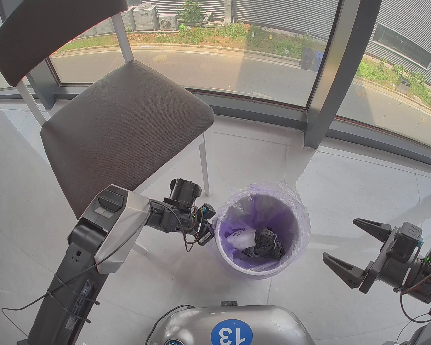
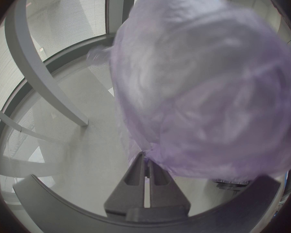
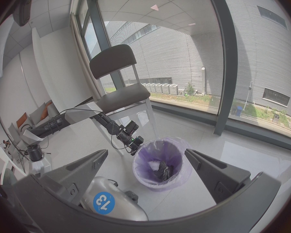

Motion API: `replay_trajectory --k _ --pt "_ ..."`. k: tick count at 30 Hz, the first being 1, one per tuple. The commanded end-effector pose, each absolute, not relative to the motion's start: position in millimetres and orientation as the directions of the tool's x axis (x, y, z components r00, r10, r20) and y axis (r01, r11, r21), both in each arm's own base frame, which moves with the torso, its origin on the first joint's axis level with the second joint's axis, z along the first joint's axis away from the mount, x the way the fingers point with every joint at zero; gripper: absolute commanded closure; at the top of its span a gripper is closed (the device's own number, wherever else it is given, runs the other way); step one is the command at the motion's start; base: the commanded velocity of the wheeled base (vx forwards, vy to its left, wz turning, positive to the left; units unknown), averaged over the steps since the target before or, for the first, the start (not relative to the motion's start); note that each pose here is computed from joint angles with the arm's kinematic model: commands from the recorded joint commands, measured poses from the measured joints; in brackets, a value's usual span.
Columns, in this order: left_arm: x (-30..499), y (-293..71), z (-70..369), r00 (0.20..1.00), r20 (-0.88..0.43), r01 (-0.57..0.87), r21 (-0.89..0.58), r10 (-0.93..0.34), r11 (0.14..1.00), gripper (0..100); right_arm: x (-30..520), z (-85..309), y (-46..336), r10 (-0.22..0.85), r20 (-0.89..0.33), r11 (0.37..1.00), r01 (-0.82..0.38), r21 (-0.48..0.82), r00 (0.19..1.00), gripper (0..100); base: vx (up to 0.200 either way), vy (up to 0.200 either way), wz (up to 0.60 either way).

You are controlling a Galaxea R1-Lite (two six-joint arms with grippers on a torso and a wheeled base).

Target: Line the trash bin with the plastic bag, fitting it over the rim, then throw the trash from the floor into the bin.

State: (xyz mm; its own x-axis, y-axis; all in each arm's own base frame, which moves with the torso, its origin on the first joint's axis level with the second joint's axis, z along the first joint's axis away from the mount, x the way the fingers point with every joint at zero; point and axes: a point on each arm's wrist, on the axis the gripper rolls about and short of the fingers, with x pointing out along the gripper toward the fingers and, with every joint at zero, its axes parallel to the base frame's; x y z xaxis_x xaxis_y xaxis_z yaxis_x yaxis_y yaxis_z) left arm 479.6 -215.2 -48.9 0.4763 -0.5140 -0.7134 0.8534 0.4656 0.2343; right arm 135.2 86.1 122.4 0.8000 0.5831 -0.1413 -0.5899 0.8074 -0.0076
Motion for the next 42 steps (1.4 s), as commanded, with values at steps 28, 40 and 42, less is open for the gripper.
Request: replay_trajectory --k 28,40,42 --pt "474 -210 -57 0.498 -0.684 0.849 0.26 -0.533 0.46 0 134 118 83 0.577 -0.169 0.81 -0.586 -0.004 0.799 0 0.0 0.0 0.0" --pt "446 -198 -20 0.67 -0.679 0.721 0.499 -0.3 0.48 0 130 119 81 0.597 -0.165 0.795 -0.607 -0.012 0.785 0 0.0 0.0 0.0" --pt "433 -197 -11 0.66 -0.69 0.73 0.495 -0.298 0.472 0 129 121 80 0.599 -0.153 0.794 -0.608 -0.014 0.786 0 0.0 0.0 0.0"
